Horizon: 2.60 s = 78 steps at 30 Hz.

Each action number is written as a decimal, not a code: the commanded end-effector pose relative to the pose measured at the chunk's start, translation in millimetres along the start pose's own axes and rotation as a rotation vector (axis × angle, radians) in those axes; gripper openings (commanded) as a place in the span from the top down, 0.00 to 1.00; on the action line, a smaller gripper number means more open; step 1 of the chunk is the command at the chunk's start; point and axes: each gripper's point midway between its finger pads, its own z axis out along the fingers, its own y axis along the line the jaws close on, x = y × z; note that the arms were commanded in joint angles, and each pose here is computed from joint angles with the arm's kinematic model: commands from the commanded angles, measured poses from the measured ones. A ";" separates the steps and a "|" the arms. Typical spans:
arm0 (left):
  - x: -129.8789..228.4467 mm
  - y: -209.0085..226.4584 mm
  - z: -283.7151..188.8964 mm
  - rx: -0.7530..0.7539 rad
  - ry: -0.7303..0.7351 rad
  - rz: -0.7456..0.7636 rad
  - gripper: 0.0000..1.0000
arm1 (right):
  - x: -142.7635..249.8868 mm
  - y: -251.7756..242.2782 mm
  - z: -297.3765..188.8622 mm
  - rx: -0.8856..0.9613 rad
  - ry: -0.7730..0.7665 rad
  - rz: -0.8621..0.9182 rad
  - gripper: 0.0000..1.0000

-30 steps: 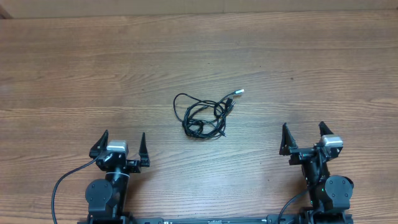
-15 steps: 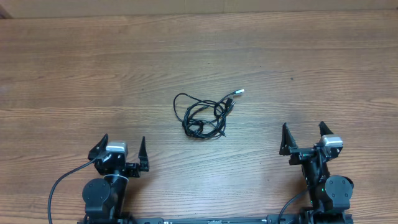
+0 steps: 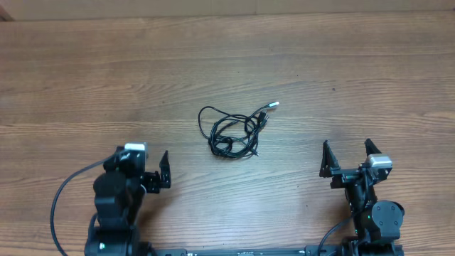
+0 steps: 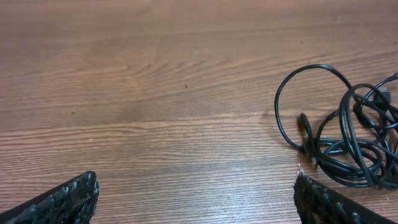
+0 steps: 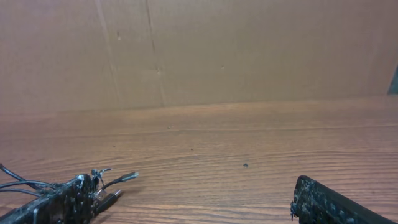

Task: Untangle cables
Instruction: 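Move the left gripper forward over the tangled black cable bundle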

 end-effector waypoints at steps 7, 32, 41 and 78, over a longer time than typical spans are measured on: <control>4.1 -1.6 32.4 0.039 0.286 -0.046 0.00 | 2.2 -0.5 0.2 -0.001 -0.002 -0.008 0.00; 28.6 -72.1 65.4 0.212 0.531 0.123 0.00 | 2.2 -0.5 0.2 -0.001 -0.002 -0.008 0.00; 28.2 -76.0 64.7 0.229 0.531 0.097 0.00 | 2.2 -0.5 0.2 -0.001 -0.002 -0.008 0.00; -40.4 -145.1 61.7 0.289 0.530 0.267 0.00 | 2.2 -0.5 0.2 -0.001 -0.002 -0.008 0.00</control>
